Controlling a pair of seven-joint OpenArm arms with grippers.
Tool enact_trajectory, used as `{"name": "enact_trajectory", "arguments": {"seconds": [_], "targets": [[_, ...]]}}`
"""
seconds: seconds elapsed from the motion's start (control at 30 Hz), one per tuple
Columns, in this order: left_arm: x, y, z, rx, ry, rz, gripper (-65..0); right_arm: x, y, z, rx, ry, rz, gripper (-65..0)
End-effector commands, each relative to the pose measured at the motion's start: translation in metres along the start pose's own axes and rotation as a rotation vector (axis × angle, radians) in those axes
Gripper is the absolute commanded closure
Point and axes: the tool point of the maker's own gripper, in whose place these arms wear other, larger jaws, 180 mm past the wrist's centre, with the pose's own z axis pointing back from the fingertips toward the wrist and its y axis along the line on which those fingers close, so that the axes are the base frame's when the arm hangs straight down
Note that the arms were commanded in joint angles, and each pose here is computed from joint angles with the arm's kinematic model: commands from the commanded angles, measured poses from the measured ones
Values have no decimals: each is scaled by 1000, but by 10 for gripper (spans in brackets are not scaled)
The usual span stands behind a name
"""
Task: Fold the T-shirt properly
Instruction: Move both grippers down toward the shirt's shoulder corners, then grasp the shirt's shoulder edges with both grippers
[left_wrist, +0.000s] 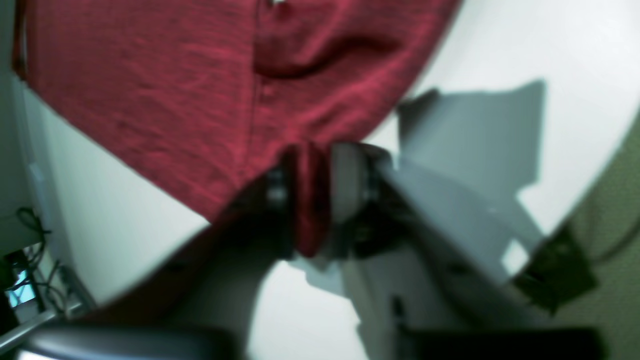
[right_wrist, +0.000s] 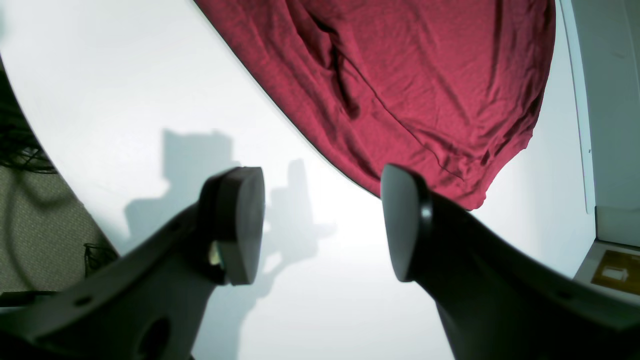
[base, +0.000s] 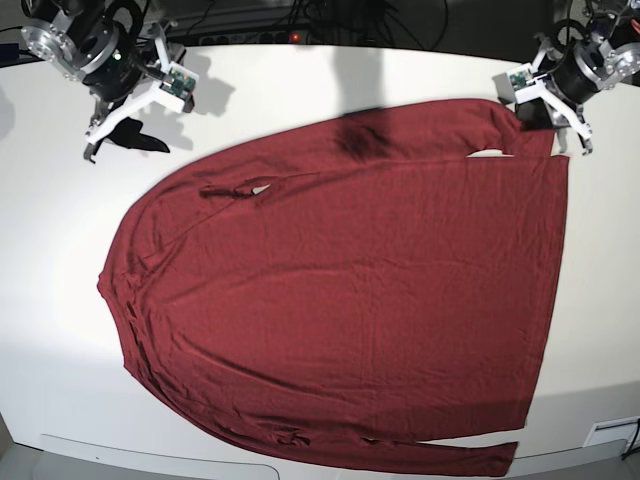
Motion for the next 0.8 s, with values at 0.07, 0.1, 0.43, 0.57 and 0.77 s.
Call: {"name": "enact_trajectory", "arguments": {"seconds": [0.07, 0.1, 0.43, 0.57, 0.77], "targets": [[-20, -25, 3, -121, 77, -18, 0, 6, -6, 3, -19, -24, 8, -356], [-20, -29, 3, -143, 77, -17, 0, 6, -6, 3, -19, -24, 8, -356], [-10, -45, 6, -194, 23, 88, 0, 8, -6, -2, -11, -60, -18, -362], [-4, -44, 6, -193, 0, 128, 0, -5, -10, -14, -12, -37, -30, -390], [-4, -43, 6, -191, -1, 126, 0, -17, 2, -50, 47, -20, -17, -390]]}}
